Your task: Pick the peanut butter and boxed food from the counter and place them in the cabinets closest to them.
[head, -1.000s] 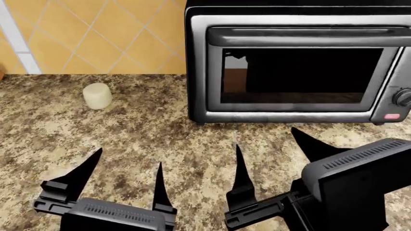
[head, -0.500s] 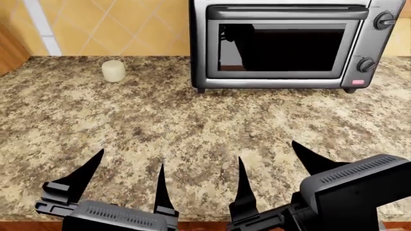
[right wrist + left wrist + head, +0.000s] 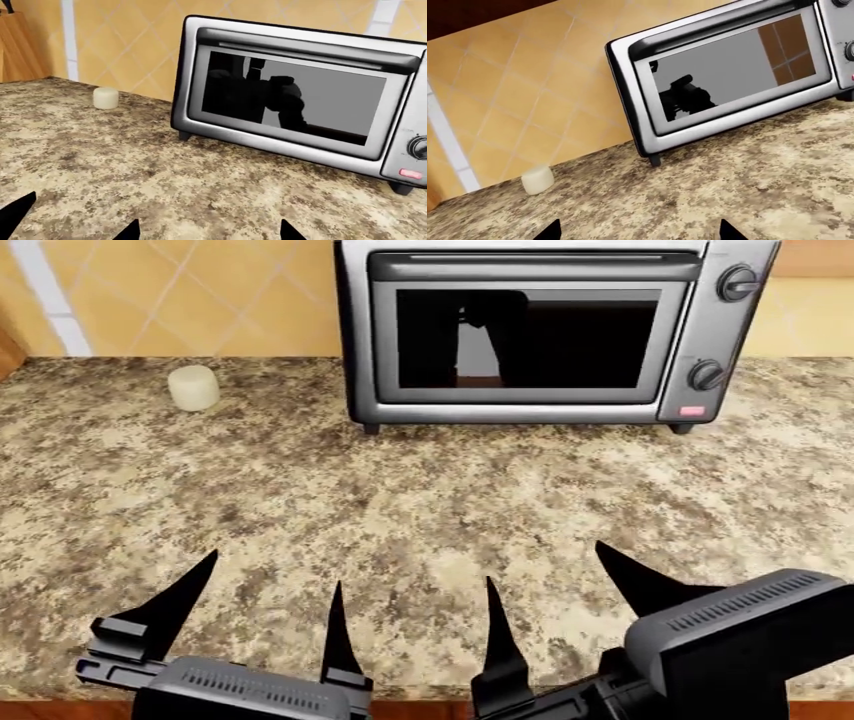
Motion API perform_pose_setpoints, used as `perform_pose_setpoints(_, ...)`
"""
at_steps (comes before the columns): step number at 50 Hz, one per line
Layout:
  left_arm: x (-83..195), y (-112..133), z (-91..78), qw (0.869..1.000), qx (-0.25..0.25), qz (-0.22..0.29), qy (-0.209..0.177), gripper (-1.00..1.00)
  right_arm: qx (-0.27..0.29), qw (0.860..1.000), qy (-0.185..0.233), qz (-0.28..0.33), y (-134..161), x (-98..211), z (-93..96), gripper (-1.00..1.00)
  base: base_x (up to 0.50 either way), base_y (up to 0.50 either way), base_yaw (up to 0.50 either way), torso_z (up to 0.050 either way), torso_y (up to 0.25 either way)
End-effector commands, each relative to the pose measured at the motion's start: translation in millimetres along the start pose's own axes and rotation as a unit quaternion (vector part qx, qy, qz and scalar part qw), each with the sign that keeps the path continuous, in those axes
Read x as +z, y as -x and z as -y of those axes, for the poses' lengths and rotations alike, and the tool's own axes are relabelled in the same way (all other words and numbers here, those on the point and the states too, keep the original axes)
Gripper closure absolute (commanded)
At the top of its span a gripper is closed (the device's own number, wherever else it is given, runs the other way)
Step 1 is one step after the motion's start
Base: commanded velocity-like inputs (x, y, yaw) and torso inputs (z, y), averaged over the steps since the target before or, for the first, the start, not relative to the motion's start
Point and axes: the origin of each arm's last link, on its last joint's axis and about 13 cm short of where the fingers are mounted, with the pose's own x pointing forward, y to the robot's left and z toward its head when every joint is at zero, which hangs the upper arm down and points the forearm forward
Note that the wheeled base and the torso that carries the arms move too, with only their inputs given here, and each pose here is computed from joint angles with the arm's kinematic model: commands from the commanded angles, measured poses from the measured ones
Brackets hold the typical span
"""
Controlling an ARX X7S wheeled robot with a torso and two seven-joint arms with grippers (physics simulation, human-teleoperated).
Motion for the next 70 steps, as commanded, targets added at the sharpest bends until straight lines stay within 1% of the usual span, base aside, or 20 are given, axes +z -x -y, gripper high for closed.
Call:
perform_pose_setpoints(1,-0.3,0.7,0.3,1.0,-0.001,0.0,0.001,-1.0,0.006,1.0,-0.007,-0.002,1.1,0.3,-0.7,-1.0,0.0,-0.5,0.0,0.0,0.0)
perform_pose_setpoints(70,-2.1,-1.9,0.9,1.0,-0.005,-0.002,-0.002,-1.0,0.012,1.0,-0.013,-0.012,0.7,-1.9,-1.3,-1.0,0.0,-0.5,0.0,0.0,0.0)
